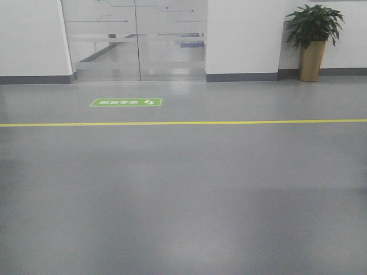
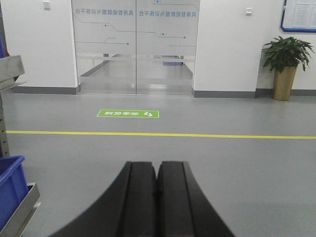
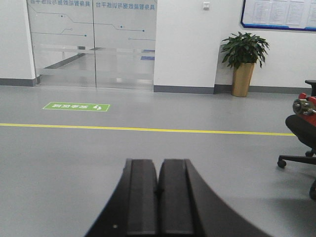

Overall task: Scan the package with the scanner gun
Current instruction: 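Continue driving forward toward the glass doors, then turn the base toward the red table and approach it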

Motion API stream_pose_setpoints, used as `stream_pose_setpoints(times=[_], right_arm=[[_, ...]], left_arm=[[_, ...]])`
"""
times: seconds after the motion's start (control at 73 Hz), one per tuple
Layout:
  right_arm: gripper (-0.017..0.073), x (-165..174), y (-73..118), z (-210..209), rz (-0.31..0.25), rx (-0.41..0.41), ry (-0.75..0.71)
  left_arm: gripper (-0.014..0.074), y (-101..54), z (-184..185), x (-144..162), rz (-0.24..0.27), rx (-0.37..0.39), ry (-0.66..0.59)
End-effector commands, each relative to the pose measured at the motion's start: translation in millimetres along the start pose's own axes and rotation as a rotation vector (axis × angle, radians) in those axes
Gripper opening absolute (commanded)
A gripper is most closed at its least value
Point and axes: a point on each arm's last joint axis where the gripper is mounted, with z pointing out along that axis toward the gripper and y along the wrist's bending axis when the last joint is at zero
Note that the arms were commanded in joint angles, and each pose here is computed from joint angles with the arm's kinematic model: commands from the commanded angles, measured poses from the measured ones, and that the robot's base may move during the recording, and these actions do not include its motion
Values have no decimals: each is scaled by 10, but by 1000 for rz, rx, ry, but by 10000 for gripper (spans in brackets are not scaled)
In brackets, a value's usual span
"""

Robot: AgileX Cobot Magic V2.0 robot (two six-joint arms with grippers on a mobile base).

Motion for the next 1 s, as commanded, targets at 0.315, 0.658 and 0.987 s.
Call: stream_pose_setpoints(times=[0.315, 0.658, 0.987], right_arm=[[-154, -19, -4, -3, -3, 5, -20], [-154, -19, -4, -3, -3, 5, -20], [-154, -19, -4, -3, -3, 5, -20]], left_arm=[[-111, 1, -4, -26, -4, -2, -23], [-111, 1, -4, -26, -4, -2, -23], [-111, 1, -4, -26, -4, -2, -23]])
